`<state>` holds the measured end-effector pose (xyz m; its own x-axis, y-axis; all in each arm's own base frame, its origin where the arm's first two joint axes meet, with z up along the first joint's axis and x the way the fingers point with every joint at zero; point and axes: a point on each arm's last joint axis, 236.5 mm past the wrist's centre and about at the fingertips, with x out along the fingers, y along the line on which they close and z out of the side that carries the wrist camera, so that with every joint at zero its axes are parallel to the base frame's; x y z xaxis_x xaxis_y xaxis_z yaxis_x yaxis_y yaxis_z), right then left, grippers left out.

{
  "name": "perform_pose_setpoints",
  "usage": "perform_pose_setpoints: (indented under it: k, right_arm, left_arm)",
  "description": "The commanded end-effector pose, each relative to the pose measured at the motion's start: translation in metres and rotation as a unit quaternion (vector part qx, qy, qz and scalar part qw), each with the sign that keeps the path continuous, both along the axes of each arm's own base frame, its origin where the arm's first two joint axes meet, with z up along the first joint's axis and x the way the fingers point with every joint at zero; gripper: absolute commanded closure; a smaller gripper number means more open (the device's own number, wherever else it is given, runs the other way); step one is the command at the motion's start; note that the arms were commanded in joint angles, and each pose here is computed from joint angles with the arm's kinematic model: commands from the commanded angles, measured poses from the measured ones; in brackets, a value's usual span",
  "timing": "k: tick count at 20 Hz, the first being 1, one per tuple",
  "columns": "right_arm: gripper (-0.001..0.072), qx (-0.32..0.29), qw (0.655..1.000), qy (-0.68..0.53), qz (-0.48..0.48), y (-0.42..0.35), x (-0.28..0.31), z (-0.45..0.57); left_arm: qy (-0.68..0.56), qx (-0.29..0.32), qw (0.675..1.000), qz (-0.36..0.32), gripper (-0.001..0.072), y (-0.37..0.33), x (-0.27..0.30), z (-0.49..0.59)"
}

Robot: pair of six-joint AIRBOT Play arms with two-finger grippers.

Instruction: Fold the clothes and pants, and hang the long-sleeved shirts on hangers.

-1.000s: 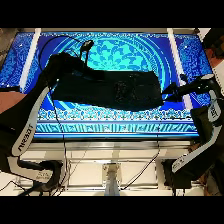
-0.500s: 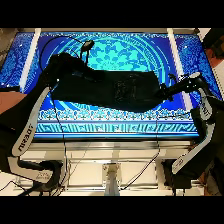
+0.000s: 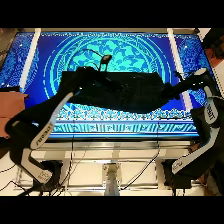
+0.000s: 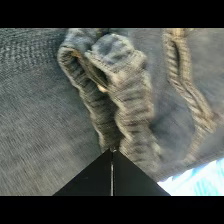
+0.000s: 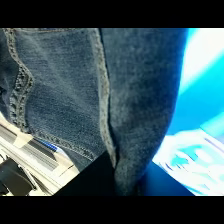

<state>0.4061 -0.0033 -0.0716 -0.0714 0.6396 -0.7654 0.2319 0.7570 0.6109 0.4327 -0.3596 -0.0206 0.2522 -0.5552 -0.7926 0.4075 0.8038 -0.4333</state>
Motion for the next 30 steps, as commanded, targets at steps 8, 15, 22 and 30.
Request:
perform_pose_setpoints:
  k: [8,15,22,30]
  right_arm:
    - [0.0664,-0.044,0.996,-0.041,-0.065,-0.084,-0.015,0.068]
    - [0.0664,-0.083,0.988,-0.108,-0.068,-0.100,0.011,0.137]
    - [0.0665,-0.112,0.980,-0.153,-0.059,-0.073,0.037,0.176]
    - [0.0666,-0.098,0.971,-0.211,0.050,0.143,0.075,0.172]
  left_arm:
    - [0.006,-0.020,0.999,0.038,0.0699,-0.059,-0.006,-0.064]
    - [0.022,-0.042,0.997,0.058,0.0699,-0.076,-0.014,-0.069]
    - [-0.130,-0.121,0.974,0.139,0.0699,0.001,0.072,0.094]
    - [-0.272,-0.133,0.918,0.256,0.0699,0.186,0.111,0.254]
